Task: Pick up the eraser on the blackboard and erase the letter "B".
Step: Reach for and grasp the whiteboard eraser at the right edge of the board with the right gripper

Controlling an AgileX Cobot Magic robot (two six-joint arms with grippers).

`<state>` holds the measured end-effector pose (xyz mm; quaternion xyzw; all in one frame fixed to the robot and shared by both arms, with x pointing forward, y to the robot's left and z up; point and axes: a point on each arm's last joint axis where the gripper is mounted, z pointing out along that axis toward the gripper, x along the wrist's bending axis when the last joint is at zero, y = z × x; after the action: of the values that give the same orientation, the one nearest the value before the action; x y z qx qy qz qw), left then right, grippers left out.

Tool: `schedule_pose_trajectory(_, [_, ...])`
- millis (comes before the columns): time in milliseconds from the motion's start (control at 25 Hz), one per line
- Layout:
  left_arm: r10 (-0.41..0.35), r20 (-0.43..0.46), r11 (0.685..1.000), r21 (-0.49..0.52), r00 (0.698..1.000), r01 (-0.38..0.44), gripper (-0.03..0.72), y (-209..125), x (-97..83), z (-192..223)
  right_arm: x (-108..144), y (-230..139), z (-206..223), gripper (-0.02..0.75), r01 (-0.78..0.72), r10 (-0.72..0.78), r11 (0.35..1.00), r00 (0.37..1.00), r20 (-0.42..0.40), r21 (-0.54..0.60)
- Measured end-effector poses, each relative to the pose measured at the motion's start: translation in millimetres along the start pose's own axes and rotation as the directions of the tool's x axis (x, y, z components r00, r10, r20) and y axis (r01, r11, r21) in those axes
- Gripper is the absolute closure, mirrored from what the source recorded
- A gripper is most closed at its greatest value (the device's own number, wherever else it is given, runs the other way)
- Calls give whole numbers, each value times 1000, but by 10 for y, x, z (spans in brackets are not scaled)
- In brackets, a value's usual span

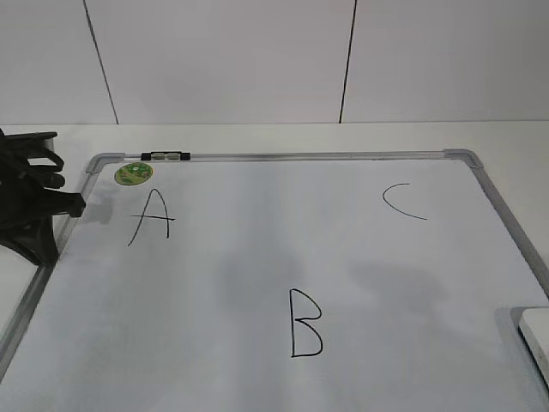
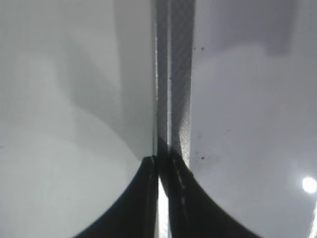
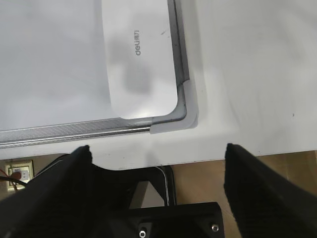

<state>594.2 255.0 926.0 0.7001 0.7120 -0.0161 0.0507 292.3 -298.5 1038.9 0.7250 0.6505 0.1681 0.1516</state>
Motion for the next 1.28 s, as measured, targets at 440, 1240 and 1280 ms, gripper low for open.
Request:
schedule_pose_trajectory(440, [0, 0, 1000, 0, 1000, 0, 668, 0, 0, 0, 42, 384, 403, 95, -18, 14, 988, 999, 29, 150])
schedule_pose_trajectory(1240, [0, 0, 1000, 7, 1000, 0, 666, -6, 0, 0, 141, 947, 1042, 132, 70, -71, 954, 997, -6, 290])
schedule_pose_trajectory(1280, [0, 0, 1000, 7, 1000, 0, 666, -6, 0, 0, 143, 946, 1066, 118, 67, -68, 951, 998, -8, 302])
